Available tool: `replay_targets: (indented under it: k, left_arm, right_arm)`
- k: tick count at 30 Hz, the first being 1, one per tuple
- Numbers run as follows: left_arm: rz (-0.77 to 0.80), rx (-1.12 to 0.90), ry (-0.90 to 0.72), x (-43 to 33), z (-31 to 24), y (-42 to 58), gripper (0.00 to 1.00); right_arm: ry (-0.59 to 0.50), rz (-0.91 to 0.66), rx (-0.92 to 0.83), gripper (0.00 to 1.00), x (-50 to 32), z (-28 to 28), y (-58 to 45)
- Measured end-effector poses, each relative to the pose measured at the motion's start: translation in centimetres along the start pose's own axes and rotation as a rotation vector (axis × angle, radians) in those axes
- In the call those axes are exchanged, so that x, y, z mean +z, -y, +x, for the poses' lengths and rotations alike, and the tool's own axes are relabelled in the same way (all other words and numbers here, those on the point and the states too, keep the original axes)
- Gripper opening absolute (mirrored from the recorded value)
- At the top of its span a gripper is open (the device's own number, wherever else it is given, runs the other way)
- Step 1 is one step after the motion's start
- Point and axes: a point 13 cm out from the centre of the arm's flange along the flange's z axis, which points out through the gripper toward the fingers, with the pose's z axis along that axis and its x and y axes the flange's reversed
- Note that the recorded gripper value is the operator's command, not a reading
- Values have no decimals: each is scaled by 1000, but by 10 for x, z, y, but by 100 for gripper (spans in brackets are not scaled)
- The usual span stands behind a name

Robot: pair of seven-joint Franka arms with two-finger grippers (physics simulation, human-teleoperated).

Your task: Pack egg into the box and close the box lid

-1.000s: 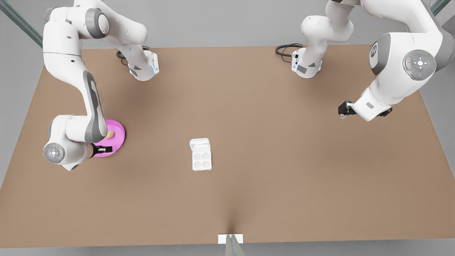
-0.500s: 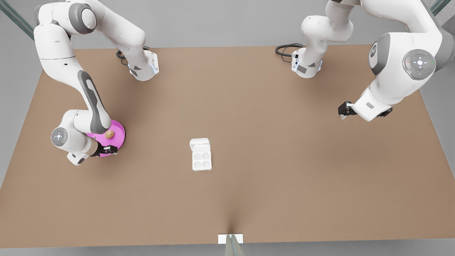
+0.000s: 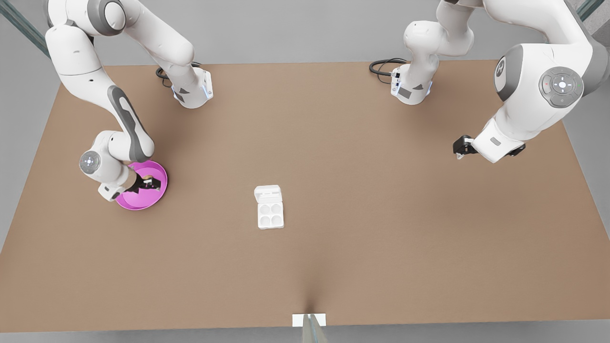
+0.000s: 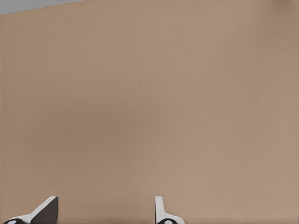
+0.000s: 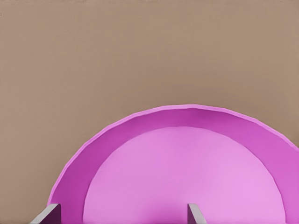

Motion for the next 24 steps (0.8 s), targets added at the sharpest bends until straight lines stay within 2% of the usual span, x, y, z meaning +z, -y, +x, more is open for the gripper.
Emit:
replay_targets:
  k: [10,24]
  left_arm:
    - [0,2,-8,0,2,2,100]
    - [0,-1,-19,5,2,1,100]
  right_arm:
    - [-11,7,13,100,14,28,26]
    - [-16,6,-22,100,20,25,10]
